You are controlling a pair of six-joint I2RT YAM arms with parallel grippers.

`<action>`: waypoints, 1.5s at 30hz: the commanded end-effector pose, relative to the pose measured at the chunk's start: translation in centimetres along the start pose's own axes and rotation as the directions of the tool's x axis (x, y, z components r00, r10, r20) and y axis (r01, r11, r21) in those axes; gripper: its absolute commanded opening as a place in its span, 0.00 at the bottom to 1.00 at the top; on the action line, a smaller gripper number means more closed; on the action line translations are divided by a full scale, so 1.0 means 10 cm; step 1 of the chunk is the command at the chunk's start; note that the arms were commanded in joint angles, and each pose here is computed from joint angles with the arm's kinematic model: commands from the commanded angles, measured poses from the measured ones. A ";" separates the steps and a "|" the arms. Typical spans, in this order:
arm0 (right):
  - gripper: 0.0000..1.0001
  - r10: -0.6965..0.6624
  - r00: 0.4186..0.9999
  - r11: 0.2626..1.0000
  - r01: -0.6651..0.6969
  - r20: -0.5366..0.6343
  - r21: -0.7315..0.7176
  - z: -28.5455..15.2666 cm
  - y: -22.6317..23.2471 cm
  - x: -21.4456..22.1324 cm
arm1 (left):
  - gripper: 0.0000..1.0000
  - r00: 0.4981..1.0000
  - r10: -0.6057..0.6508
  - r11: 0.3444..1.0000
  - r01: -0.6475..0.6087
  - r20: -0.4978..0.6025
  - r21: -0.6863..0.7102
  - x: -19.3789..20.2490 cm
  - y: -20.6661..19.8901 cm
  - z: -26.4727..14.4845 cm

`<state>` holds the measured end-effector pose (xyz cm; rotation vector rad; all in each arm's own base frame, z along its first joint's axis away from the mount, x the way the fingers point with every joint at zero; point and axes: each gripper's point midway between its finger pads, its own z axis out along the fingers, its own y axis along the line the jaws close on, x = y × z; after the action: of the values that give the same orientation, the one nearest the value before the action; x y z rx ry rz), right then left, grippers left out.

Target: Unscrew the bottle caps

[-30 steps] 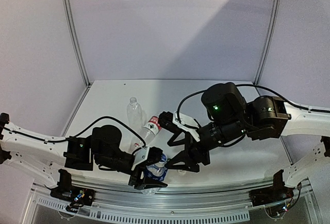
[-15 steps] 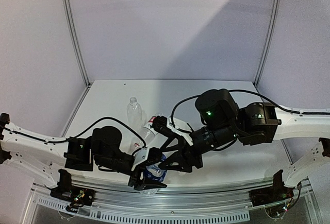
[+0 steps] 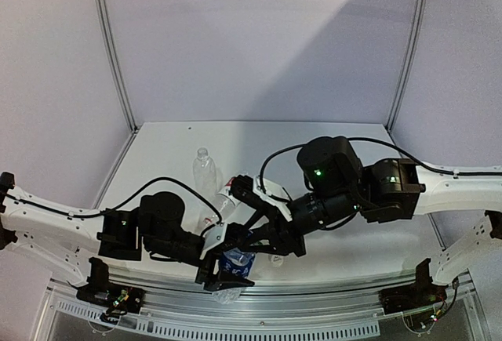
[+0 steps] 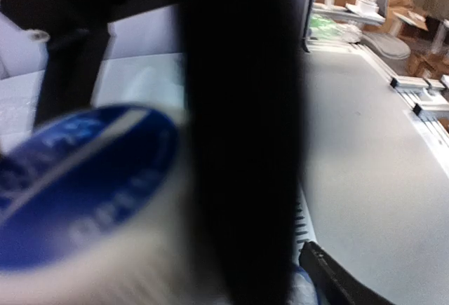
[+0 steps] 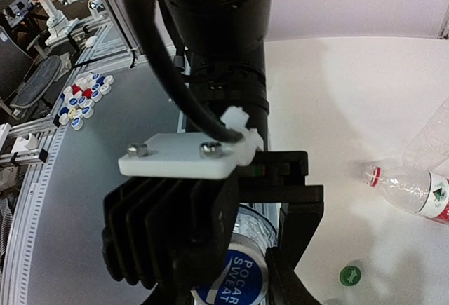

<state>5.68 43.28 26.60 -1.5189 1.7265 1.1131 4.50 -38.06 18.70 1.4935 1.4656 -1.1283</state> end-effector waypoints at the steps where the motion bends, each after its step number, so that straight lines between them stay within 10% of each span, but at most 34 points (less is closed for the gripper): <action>1: 0.25 0.004 1.000 0.998 -0.003 -0.012 0.056 -0.12 -0.07 0.02 | 0.79 0.999 0.002 0.991 0.004 0.044 -0.133 -0.08 0.22 -0.10; 13: 0.18 -0.013 0.996 0.987 -0.001 0.083 0.158 -0.70 -0.05 -0.25 | 0.84 0.999 0.003 0.980 0.004 0.038 -0.197 -0.02 0.33 -0.12; 45: 0.21 -0.017 0.994 0.996 0.008 0.105 0.085 -0.64 0.06 -0.29 | 0.71 1.000 0.015 0.990 -0.014 0.006 -0.140 0.05 0.26 -0.02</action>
<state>6.80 38.89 31.21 -1.3994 1.7026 1.0252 6.39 -37.79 17.84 1.4104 1.4937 -1.0298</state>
